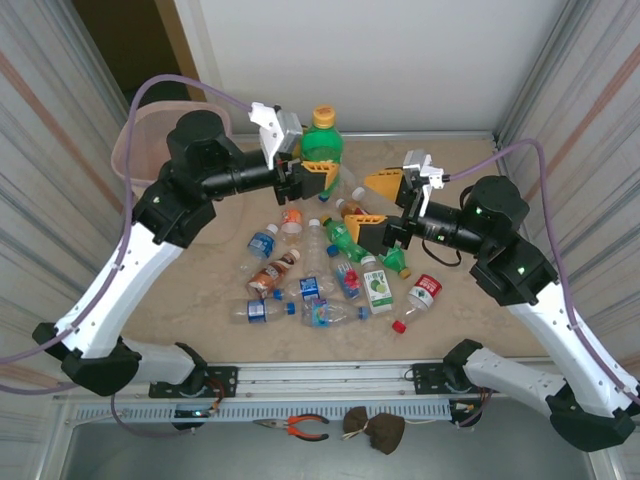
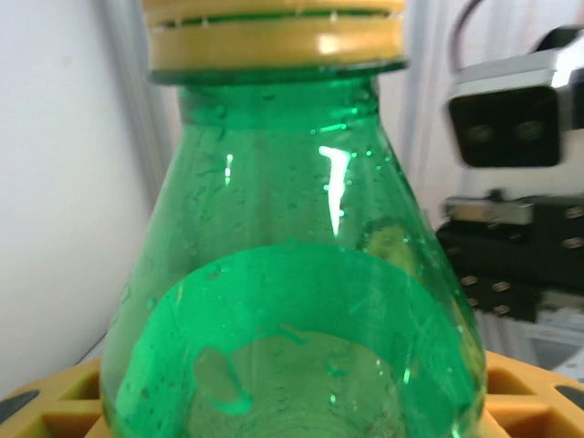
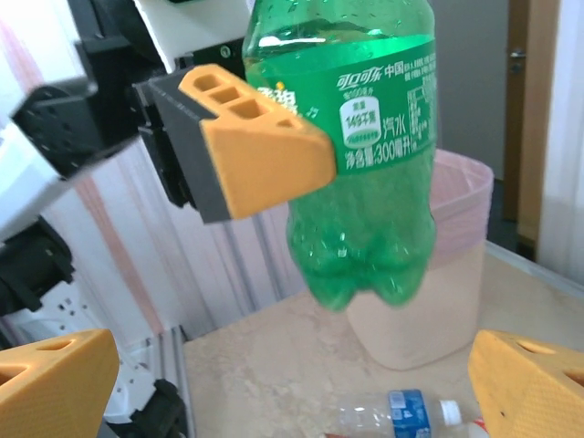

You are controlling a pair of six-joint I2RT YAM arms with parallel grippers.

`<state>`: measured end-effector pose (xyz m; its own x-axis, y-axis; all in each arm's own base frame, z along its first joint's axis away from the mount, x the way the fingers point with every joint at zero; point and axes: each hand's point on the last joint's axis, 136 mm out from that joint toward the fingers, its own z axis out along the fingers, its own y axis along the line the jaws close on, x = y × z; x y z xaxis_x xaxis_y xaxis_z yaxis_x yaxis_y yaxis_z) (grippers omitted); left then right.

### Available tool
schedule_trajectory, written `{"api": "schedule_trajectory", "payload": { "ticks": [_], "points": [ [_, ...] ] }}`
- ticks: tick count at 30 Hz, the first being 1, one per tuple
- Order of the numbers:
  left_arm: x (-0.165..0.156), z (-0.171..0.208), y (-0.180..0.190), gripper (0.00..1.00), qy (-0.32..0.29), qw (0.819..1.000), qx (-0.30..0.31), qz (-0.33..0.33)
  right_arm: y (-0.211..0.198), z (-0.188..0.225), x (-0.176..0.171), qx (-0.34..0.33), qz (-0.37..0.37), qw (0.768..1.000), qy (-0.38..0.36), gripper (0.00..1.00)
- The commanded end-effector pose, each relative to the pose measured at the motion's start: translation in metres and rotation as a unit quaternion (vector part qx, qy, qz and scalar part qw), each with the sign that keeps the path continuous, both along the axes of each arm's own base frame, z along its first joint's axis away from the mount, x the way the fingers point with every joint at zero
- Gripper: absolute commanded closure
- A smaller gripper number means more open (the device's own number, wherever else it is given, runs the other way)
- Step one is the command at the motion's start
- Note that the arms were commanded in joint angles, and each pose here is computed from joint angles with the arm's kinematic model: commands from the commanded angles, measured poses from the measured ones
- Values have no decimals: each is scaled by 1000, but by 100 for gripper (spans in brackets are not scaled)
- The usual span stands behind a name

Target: Put the plastic bottles in the bin

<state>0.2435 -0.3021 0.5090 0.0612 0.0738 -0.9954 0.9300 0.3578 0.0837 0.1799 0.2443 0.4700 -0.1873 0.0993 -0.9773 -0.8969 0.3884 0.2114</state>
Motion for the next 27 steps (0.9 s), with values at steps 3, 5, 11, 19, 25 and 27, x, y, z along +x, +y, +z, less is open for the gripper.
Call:
{"api": "schedule_trajectory", "payload": {
  "ticks": [3, 5, 11, 19, 25, 27],
  "points": [
    [37, -1, 66, 50, -6, 984, 59, 170, -18, 5, 4, -33, -57, 997, -27, 3],
    [52, -2, 87, 50, 2, 973, 68, 220, -22, 4, 7, -40, -72, 996, -29, 4],
    [91, -10, 161, 50, 57, 937, 57, 341, -28, -3, 16, -58, -101, 993, -28, 5],
    [135, -52, 228, 50, 111, 882, 120, 442, -29, -9, 22, -71, -113, 991, -26, 6],
    [165, -94, 264, 51, 176, 850, 147, 474, -27, -9, 23, -73, -110, 991, -26, 6],
    [176, -112, 274, 51, 201, 839, 161, 479, -26, -10, 25, -75, -110, 991, -25, 7]
  ]
}}
